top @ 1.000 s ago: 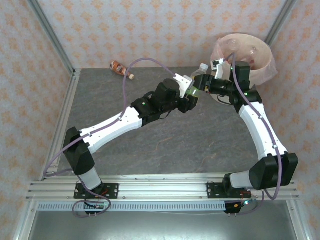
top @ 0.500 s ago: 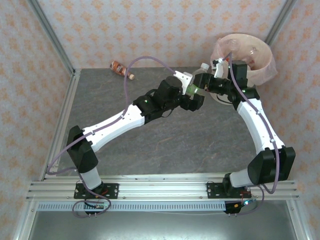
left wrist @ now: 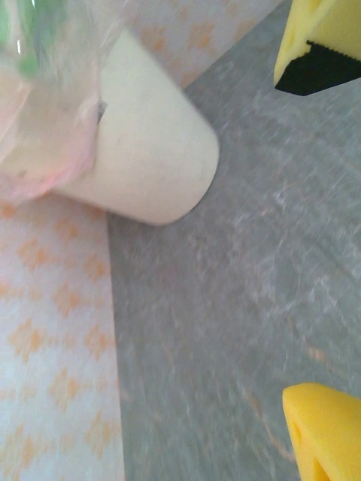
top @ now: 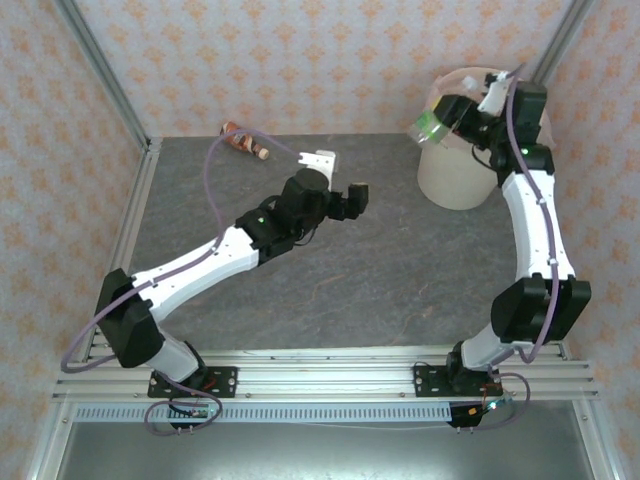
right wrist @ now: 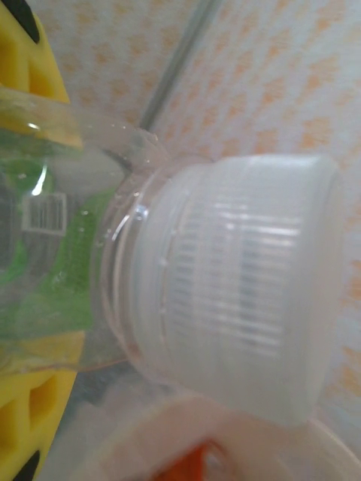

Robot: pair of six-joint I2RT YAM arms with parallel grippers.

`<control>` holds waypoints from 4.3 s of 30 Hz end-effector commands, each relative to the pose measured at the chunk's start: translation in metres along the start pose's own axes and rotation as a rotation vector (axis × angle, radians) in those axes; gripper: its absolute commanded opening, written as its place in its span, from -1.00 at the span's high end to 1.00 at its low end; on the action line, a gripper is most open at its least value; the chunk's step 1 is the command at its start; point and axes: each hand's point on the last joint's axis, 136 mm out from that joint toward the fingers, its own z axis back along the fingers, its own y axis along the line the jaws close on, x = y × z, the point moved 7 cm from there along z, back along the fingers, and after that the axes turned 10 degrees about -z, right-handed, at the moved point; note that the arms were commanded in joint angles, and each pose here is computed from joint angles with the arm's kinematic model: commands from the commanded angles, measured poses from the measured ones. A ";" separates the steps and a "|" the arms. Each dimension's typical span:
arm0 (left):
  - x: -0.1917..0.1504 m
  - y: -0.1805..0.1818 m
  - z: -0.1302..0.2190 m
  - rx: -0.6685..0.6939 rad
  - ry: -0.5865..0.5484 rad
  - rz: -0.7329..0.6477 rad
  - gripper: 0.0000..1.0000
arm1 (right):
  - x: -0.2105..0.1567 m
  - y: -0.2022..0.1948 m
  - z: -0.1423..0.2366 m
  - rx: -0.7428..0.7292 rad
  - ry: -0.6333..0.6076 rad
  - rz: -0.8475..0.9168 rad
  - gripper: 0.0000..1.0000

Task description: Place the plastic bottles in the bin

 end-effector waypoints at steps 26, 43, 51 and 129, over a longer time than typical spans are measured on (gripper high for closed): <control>-0.030 0.060 0.019 0.314 0.033 0.108 -1.00 | 0.093 -0.094 -0.019 -0.417 -0.105 -0.011 -0.79; -0.047 0.093 0.011 0.410 0.088 0.253 -1.00 | 0.077 -0.060 0.007 -0.329 -0.162 -0.024 -0.99; -0.054 0.112 0.011 0.471 0.082 0.351 -1.00 | 0.062 -0.040 0.019 -0.256 -0.196 -0.007 -0.99; -0.092 0.357 -0.269 0.771 0.212 0.466 -0.71 | -0.171 0.002 -0.056 0.019 0.211 0.098 -0.99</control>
